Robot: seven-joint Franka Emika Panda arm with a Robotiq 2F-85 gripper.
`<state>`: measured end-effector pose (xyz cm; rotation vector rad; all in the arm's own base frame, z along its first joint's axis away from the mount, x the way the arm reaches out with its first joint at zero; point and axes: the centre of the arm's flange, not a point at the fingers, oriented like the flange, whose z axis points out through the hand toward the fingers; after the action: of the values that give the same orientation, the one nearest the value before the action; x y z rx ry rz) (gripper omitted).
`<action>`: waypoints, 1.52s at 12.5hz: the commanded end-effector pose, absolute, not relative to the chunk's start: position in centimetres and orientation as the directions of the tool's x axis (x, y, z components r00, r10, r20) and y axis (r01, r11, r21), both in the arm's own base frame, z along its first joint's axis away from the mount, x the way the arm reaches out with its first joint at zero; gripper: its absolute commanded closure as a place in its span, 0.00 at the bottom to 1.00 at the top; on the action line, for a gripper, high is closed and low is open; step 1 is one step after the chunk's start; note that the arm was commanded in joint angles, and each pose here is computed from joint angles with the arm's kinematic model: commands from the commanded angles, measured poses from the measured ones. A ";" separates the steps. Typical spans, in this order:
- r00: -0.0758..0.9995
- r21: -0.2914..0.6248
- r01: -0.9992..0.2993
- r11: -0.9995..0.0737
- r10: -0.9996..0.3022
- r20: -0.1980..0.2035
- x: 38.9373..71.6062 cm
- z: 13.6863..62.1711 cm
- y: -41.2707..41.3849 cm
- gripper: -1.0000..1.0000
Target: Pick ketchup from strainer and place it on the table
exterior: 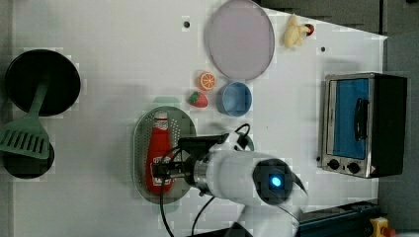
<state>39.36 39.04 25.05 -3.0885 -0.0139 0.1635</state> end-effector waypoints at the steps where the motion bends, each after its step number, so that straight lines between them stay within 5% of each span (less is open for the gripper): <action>1: 0.994 -0.061 -0.079 -0.995 -0.074 -0.085 39.6 24.0 39.5 0.00; 9: 0.991 -0.060 -0.102 -0.993 -0.096 -0.095 39.8 17.7 39.7 0.00; 10: 0.990 -0.054 -0.103 -0.993 -0.097 -0.099 39.9 17.2 39.6 0.04; 13: 0.991 -0.065 -0.098 -0.993 -0.092 -0.092 39.9 17.1 40.0 0.40; 17: 0.988 -0.017 -0.122 -0.992 -0.120 -0.094 39.8 21.3 40.0 0.40; 19: 0.975 -0.066 -0.196 -0.978 -0.187 -0.122 39.8 25.8 41.0 0.40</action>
<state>38.37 39.70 20.56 -3.0919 0.2633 0.3204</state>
